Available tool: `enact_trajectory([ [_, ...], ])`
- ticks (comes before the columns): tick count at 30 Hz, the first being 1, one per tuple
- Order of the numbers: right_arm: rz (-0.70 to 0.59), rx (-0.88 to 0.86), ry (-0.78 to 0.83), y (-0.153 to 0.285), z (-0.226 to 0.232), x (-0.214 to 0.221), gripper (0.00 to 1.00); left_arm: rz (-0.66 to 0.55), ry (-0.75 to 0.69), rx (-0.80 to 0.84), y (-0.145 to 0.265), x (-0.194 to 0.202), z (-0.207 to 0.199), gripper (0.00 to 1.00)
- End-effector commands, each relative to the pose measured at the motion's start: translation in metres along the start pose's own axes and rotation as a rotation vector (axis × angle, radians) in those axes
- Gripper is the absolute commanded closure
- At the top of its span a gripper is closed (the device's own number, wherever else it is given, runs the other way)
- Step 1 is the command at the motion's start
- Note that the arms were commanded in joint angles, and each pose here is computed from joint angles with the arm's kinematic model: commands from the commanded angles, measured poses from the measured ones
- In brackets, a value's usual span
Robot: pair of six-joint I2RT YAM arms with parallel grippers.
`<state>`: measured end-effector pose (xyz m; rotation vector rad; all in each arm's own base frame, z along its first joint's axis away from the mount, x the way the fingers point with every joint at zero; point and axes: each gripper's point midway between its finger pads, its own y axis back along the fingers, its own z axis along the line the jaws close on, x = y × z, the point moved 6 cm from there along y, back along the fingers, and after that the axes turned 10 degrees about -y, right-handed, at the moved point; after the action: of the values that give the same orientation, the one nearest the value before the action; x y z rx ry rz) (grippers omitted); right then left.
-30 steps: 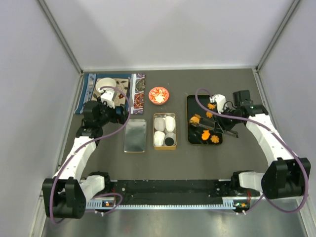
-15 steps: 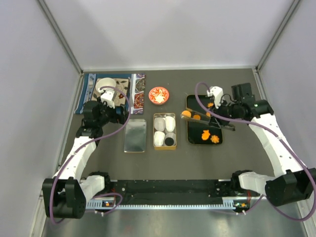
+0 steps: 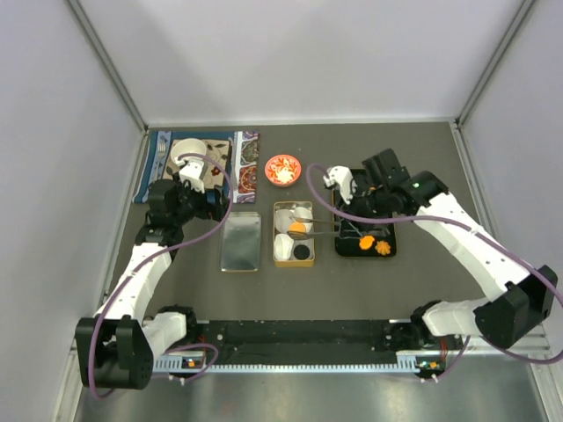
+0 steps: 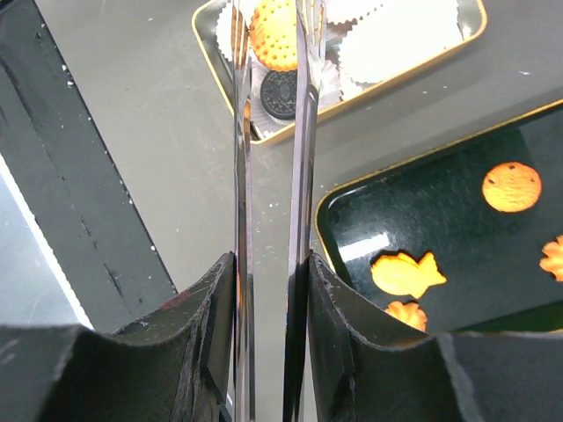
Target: Pack the cookies
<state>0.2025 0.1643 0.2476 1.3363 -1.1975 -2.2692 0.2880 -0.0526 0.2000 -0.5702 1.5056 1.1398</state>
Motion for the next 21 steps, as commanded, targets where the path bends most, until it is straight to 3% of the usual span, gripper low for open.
enact_trajectory([
  [1,-0.041,-0.015,0.043,-0.010,0.008,-0.023,0.78,-0.055,-0.031,-0.021,0.002,-0.017,0.004,0.01],
  [21,0.045,-0.074,0.092,-0.053,0.018,-0.026,0.78,-0.034,-0.030,-0.022,-0.002,-0.011,0.005,0.01],
])
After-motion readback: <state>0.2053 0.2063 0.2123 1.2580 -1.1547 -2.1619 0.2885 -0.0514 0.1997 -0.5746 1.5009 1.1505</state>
